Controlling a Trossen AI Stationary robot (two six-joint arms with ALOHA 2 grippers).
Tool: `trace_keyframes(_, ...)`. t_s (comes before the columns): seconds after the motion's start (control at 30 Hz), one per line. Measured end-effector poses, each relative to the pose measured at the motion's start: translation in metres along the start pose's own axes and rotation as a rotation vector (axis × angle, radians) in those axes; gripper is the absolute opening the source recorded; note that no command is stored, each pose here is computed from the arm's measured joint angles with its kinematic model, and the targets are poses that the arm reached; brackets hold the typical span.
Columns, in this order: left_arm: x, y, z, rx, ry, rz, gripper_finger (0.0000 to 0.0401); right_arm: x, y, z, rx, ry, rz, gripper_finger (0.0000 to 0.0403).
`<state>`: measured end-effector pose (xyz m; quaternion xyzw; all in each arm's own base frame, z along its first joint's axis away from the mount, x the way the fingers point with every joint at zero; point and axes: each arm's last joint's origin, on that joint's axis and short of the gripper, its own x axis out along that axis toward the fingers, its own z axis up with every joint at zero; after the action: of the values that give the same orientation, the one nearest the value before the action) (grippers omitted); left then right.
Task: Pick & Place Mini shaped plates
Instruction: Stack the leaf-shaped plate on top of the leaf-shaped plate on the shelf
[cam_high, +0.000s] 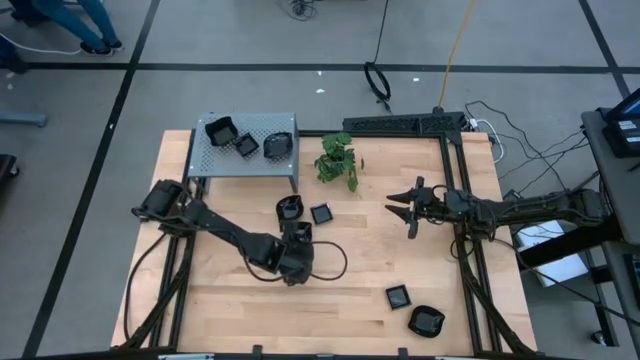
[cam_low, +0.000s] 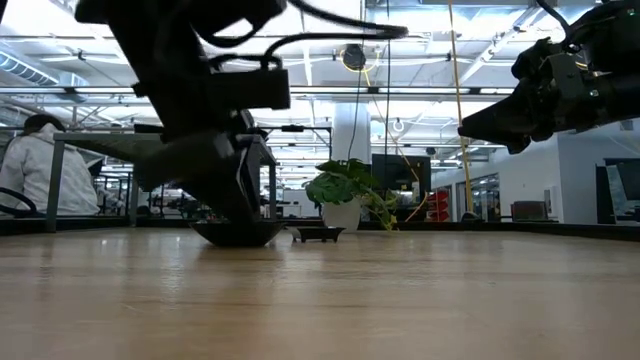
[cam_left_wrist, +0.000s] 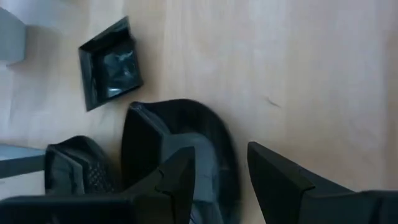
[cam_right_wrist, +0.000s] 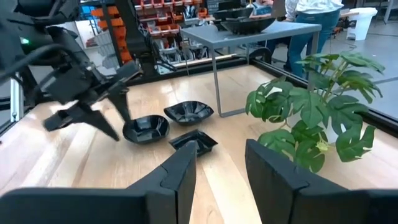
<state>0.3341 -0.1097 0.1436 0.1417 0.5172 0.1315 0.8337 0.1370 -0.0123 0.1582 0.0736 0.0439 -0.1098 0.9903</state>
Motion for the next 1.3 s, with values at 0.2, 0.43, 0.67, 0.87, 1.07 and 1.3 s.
trace_keyframes(0.2,0.011,0.002,-0.003,0.019,0.043,0.015,0.0152,0.001,0.000,-0.003,-0.004,0.025,-0.004,0.0128)
trace_keyframes(0.43,0.014,0.009,-0.004,-0.012,0.060,0.055,0.0152,0.001,-0.001,-0.005,-0.007,0.044,-0.007,0.0128)
trace_keyframes(0.67,0.014,0.008,-0.005,-0.010,0.078,0.008,0.0112,0.001,-0.001,-0.005,-0.008,0.048,-0.008,0.0128)
trace_keyframes(0.87,0.014,0.007,-0.005,-0.016,0.095,-0.049,0.0016,0.001,-0.001,-0.005,-0.009,0.049,-0.008,0.0128)
trace_keyframes(1.07,0.006,0.005,-0.003,-0.042,0.067,-0.076,0.0006,0.001,-0.001,-0.005,-0.009,0.049,-0.008,0.0128)
trace_keyframes(1.3,-0.034,0.015,0.015,-0.093,-0.078,-0.099,0.0004,0.001,-0.001,-0.006,-0.010,0.056,-0.010,0.0128)
